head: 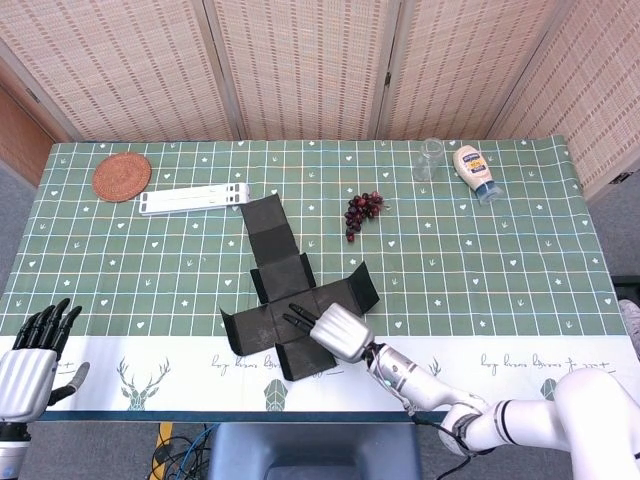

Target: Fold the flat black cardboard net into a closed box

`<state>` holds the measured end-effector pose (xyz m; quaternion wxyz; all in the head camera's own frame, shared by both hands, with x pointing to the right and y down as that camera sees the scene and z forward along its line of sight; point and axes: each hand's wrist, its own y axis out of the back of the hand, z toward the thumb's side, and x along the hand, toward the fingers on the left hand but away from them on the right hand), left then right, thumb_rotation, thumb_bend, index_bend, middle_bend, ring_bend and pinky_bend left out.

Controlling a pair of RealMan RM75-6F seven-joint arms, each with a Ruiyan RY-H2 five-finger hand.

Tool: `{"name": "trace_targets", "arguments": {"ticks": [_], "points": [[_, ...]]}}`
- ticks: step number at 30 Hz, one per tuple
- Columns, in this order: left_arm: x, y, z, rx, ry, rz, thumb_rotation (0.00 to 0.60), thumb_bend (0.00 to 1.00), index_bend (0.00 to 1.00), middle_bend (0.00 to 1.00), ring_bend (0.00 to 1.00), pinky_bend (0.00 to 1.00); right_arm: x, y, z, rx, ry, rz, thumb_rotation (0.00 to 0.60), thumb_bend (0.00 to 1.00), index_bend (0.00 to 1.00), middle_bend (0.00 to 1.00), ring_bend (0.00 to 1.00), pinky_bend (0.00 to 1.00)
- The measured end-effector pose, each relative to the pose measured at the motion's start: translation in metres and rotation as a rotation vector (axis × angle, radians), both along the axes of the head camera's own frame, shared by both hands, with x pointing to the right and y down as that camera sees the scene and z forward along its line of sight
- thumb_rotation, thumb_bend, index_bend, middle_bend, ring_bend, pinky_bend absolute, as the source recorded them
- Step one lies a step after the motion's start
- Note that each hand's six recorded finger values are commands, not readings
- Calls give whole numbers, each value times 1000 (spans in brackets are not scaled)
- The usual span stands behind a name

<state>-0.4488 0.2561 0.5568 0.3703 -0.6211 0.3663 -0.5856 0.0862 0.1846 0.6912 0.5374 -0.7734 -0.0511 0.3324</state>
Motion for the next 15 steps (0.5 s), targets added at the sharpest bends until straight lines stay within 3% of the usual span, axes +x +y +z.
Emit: {"name": "trace_targets", "arguments": {"ticks": [10,15], "points": [[-6,3,-3,4,-3,-15,600,298,49,0,23,92,-78,23,-6,-26,-101,-44,600,0,0,64,808,1000],[-9,3,-4,3,-4,-19,600,297,49,0,23,92,-92,23,-23,-71,-169,-29,600,0,0,118,810,1000]]}}
